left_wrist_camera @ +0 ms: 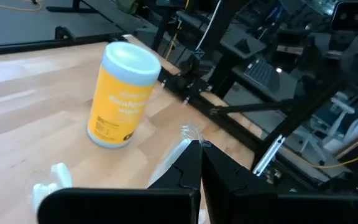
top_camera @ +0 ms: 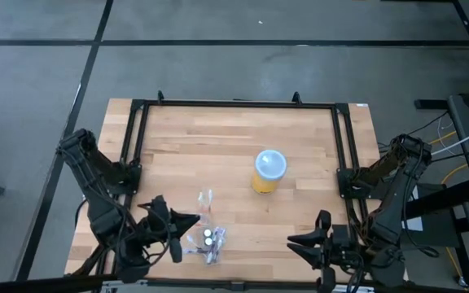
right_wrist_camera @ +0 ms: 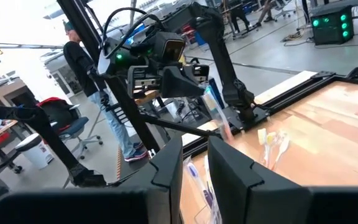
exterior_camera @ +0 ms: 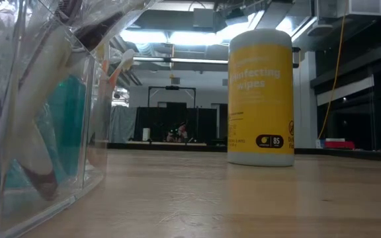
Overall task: Pick & Place toothbrushing station
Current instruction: Put the orange toothbrush into the left side of the transparent organizer
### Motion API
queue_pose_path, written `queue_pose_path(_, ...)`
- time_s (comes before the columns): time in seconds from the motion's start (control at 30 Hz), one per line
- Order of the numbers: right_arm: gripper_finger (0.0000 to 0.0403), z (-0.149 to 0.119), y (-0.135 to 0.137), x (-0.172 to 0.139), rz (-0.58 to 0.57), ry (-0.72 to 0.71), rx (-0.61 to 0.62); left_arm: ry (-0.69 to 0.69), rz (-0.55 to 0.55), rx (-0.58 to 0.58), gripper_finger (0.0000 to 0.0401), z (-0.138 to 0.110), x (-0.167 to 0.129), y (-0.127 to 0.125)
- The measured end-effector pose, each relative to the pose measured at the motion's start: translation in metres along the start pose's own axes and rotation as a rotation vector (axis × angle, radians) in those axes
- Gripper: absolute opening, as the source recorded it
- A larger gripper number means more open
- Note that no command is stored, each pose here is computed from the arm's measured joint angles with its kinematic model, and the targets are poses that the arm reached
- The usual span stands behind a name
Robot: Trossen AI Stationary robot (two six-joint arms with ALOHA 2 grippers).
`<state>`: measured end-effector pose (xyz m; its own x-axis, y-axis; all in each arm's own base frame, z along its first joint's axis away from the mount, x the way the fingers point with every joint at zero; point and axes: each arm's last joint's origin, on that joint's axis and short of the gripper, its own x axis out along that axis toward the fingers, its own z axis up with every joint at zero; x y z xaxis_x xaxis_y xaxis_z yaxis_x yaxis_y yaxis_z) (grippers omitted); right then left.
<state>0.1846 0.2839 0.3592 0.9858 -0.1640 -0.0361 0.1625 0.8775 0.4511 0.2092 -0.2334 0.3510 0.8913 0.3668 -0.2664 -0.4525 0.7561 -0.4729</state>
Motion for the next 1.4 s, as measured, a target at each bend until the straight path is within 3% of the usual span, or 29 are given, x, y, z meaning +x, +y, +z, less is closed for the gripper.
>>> queue_pose_path(0.47, 0.0079, 0.001, 0.001, -0.007, -0.042, -0.035, 0.011, 0.209, 0.194, 0.014, 0.0002, -0.046, 0.014, 0.02)
queue_pose_path(0.63, 0.0079, 0.001, 0.002, -0.009, -0.042, -0.037, 0.014, 0.212, 0.266, -0.016, 0.0002, -0.061, 0.019, 0.025)
queue_pose_path(0.77, 0.0079, 0.002, 0.002, -0.009, -0.04, -0.039, 0.024, 0.13, 0.227, -0.04, 0.0002, -0.054, 0.016, 0.022)
queue_pose_path(0.93, 0.0079, 0.002, 0.002, -0.009, -0.04, -0.039, 0.024, 0.051, 0.164, -0.037, 0.0002, -0.025, 0.007, 0.015)
queue_pose_path(1.1, 0.0079, 0.002, 0.002, -0.009, -0.04, -0.039, 0.024, 0.09, 0.162, -0.011, 0.0002, -0.01, 0.007, 0.013)
queue_pose_path(1.23, 0.0079, 0.002, 0.002, -0.009, -0.04, -0.039, 0.02, 0.18, 0.195, 0.008, 0.0002, -0.014, 0.012, 0.015)
queue_pose_path(1.4, 0.0079, 0.002, 0.002, -0.009, -0.04, -0.039, 0.02, 0.198, 0.212, 0.006, 0.0002, -0.018, 0.014, 0.015)
